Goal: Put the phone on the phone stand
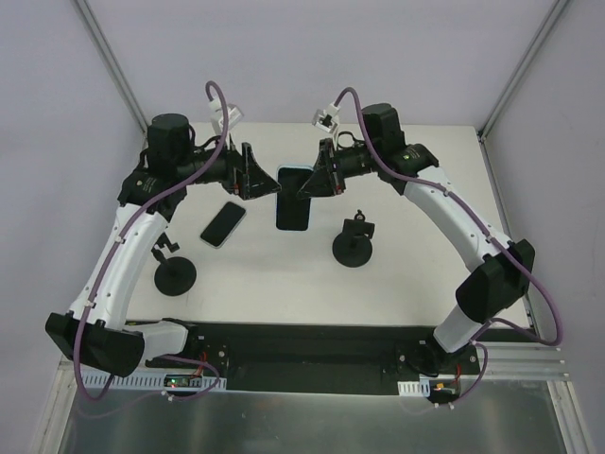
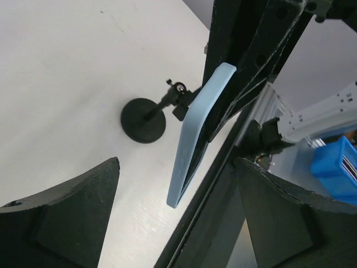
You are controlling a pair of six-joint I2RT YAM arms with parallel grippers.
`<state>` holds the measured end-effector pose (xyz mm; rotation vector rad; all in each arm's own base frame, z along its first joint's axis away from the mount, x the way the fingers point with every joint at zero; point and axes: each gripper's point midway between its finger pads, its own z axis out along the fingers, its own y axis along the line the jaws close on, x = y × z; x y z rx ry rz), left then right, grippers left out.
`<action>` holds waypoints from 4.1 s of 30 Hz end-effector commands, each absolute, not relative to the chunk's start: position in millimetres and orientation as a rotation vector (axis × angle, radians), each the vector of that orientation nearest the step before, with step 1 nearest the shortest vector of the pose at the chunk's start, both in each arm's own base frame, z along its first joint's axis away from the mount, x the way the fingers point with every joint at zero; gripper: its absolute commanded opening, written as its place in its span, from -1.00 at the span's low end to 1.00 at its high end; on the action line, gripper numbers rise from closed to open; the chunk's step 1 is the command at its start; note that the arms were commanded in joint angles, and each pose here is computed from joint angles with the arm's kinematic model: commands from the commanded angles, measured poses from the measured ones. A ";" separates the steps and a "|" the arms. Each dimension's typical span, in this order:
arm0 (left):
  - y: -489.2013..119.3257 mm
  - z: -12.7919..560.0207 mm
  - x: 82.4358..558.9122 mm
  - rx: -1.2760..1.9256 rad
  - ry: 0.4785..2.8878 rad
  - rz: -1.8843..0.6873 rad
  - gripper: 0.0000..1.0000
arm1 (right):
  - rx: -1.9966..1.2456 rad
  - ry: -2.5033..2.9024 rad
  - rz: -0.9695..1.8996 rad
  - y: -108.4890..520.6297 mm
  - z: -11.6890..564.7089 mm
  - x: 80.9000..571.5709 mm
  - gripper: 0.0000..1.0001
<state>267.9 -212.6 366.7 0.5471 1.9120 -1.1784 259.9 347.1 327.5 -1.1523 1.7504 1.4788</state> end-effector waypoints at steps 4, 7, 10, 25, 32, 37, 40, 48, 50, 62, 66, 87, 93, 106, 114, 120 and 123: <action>-245.9 365.9 236.1 0.824 1.777 -1.340 0.55 | -1.393 1.553 1.514 332.1 345.7 221.4 -0.99; -254.4 361.1 228.4 0.874 1.743 -1.424 0.20 | -1.411 1.558 1.509 332.4 342.1 223.0 -0.99; -257.2 344.7 226.3 0.873 1.780 -1.479 -0.03 | -1.415 1.556 1.507 333.9 342.4 222.7 -0.99; -257.3 337.4 215.8 0.875 1.723 -1.416 -1.00 | -1.515 1.595 1.485 354.5 333.0 212.6 -0.96; -233.0 349.5 227.1 0.750 1.645 -1.212 -1.00 | -1.495 1.640 1.435 354.2 325.5 220.0 0.24; -213.5 367.9 239.4 0.642 1.568 -1.254 -1.00 | -1.482 1.651 1.438 355.5 320.7 223.6 0.47; -217.4 373.4 230.9 0.677 1.525 -1.368 -1.00 | -1.462 1.624 1.454 364.4 324.9 228.3 0.48; -221.1 376.0 223.3 0.702 1.472 -1.451 -1.00 | -1.421 1.618 1.522 381.4 332.9 229.3 0.35; -220.6 376.2 223.0 0.699 1.466 -1.443 -1.00 | -1.423 1.617 1.542 382.6 333.0 228.7 0.12; -218.1 375.2 230.2 0.660 1.516 -1.392 -0.41 | -1.436 1.585 1.558 385.5 334.2 226.0 -0.99; -216.9 374.6 233.3 0.648 1.516 -1.366 -0.18 | -1.439 1.582 1.554 383.9 334.7 224.4 -0.99; -214.4 383.1 231.0 0.611 1.446 -1.351 -0.25 | -1.470 1.584 1.556 386.6 333.7 217.9 -0.99; -215.4 382.5 229.0 0.626 1.446 -1.360 -0.38 | -1.473 1.590 1.557 388.8 333.1 217.0 -0.99; -222.5 378.5 224.2 0.674 1.459 -1.403 -0.73 | -1.475 1.587 1.546 390.7 336.6 214.8 -0.99; -217.1 383.6 223.1 0.625 1.444 -1.328 -1.00 | -1.410 1.702 1.387 380.5 330.9 224.5 0.48; -201.0 383.4 234.6 0.501 1.468 -1.163 -1.00 | -1.130 1.958 0.957 326.8 327.5 260.8 0.93; -186.0 384.9 241.6 0.430 1.473 -1.034 -1.00 | -0.780 2.104 0.794 280.6 318.3 279.2 0.93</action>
